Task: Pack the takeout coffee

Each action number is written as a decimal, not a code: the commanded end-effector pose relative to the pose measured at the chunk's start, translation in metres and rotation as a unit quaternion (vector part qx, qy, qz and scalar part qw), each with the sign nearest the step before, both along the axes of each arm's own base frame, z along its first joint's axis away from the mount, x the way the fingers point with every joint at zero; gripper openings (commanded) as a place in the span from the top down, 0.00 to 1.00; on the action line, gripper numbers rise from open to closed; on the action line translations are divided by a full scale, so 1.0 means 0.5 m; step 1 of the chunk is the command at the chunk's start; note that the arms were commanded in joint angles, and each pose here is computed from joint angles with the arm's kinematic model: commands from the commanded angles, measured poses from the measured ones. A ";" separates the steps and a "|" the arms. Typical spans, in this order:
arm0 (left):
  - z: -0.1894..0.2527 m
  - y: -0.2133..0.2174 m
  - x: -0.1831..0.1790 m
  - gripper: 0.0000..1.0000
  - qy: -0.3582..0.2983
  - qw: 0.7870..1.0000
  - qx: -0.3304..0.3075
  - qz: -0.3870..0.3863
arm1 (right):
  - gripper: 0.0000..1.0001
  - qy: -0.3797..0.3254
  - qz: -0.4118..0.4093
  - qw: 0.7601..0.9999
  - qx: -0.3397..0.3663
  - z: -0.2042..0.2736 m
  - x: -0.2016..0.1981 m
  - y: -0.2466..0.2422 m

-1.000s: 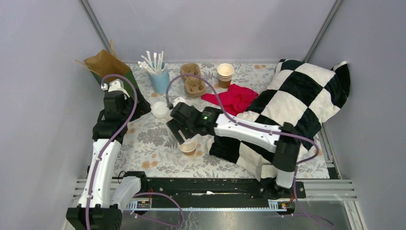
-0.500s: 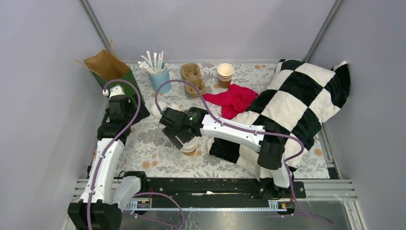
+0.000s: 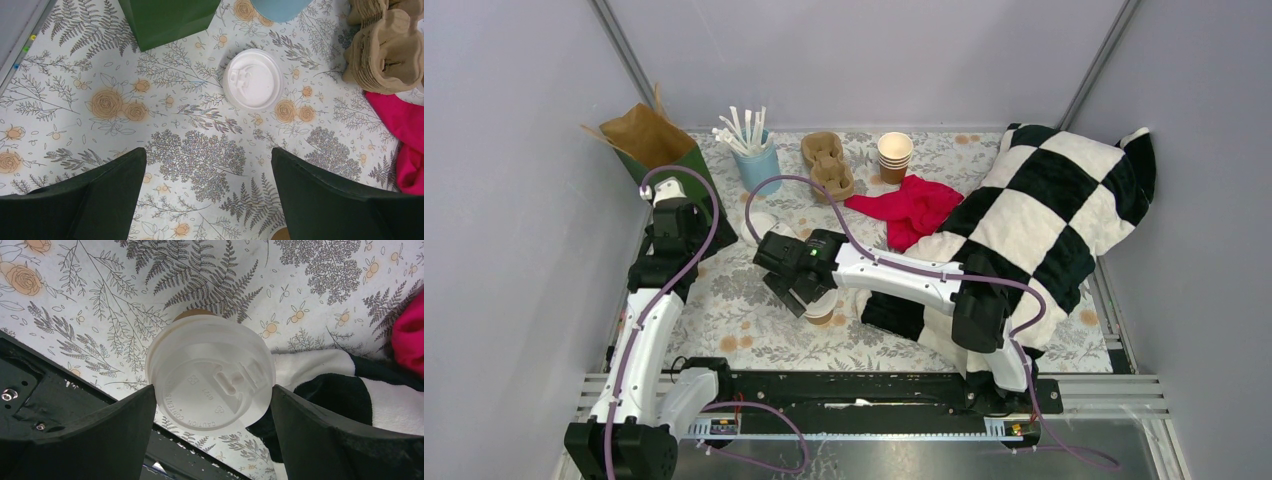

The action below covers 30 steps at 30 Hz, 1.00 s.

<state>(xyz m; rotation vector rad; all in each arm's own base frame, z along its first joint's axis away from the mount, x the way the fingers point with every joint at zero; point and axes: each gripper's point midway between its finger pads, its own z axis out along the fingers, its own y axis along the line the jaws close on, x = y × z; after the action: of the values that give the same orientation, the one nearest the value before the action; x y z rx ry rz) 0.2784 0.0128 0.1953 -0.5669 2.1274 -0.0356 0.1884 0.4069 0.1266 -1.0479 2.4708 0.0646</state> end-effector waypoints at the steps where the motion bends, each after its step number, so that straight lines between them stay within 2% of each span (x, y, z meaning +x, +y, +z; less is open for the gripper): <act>1: 0.033 0.004 0.016 0.01 -0.034 0.999 0.008 0.002 | 0.10 -0.002 0.001 1.000 0.005 0.004 -0.004 0.012; 21: 0.032 -0.001 0.017 0.01 -0.034 0.999 0.007 -0.005 | 0.08 0.003 0.003 1.000 0.017 0.002 -0.007 0.022; 26: 0.030 -0.010 0.019 0.01 -0.035 0.999 0.001 -0.016 | 0.05 -0.003 -0.004 0.999 0.044 0.068 -0.014 0.020; 30: 0.021 -0.057 0.022 0.01 -0.027 0.997 -0.028 -0.071 | 0.00 -0.005 -0.011 0.996 0.088 0.120 -0.025 -0.011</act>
<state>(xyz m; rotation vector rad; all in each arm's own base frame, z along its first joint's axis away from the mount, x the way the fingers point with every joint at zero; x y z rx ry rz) 0.2790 0.0055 0.1951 -0.5395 2.1388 -0.0713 0.1841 0.4125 0.1309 -1.0318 2.4797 0.1161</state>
